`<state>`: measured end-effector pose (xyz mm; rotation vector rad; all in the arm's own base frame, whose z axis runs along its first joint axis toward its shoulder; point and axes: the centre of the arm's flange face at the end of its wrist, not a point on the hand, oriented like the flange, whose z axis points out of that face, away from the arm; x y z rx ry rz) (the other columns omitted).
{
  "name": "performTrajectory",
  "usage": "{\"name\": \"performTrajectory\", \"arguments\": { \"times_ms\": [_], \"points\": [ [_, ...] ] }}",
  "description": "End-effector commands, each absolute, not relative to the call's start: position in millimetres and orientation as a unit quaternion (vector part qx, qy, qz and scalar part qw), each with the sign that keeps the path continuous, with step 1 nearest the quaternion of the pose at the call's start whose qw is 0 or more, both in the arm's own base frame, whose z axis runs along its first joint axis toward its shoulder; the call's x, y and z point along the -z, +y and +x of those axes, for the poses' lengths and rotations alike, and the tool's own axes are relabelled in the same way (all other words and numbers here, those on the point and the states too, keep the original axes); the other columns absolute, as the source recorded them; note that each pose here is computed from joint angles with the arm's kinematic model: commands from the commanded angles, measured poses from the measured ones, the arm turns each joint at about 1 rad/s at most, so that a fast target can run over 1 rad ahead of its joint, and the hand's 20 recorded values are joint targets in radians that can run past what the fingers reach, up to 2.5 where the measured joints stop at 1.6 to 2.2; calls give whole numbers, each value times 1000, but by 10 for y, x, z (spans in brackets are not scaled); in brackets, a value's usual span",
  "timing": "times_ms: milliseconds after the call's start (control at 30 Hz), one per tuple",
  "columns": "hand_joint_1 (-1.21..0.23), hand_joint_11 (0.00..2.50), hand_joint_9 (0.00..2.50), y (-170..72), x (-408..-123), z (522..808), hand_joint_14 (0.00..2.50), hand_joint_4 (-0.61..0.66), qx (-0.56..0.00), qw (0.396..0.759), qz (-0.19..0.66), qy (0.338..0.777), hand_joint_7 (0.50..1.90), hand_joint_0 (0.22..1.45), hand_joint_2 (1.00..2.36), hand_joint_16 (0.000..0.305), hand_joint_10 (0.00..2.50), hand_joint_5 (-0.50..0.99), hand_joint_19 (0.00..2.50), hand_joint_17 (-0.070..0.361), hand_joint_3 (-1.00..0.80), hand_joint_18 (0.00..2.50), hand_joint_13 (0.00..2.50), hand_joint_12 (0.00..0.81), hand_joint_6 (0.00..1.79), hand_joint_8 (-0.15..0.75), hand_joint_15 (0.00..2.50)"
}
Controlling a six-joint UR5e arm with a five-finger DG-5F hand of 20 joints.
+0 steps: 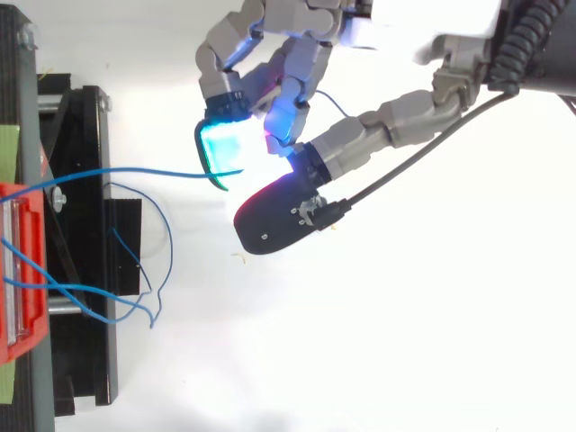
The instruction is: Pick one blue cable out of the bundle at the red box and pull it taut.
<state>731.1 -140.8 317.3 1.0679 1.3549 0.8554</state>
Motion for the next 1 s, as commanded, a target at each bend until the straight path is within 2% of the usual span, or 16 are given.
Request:
{"name": "performTrajectory", "arguments": {
  "times_ms": [0, 333, 767, 967],
  "points": [
    [-731, 1357, 1297, -1402, -3178, 7311, 16, 191, -365, 571, 455, 578, 1172, 594, 1012, 53, 16, -119, 444, 118, -331, 675, 763, 389, 884, 360, 438],
    [-696, 1362, 1299, -1402, -3178, 7311, 16, 188, -365, 571, 455, 578, 1172, 586, 1011, 53, 15, -115, 449, 119, -323, 668, 754, 390, 885, 356, 440],
    [-855, 1343, 1292, -1402, -3178, 7311, 15, 141, -365, 571, 455, 578, 1229, 627, 1017, 56, 12, -108, 403, 126, -118, 702, 764, 406, 895, 384, 421],
    [-880, 1343, 1280, -1402, -3167, 7313, 16, 110, -365, 571, 455, 578, 1279, 650, 1019, 55, 13, -110, 400, 123, -95, 686, 747, 398, 901, 379, 421]
  ]
}}
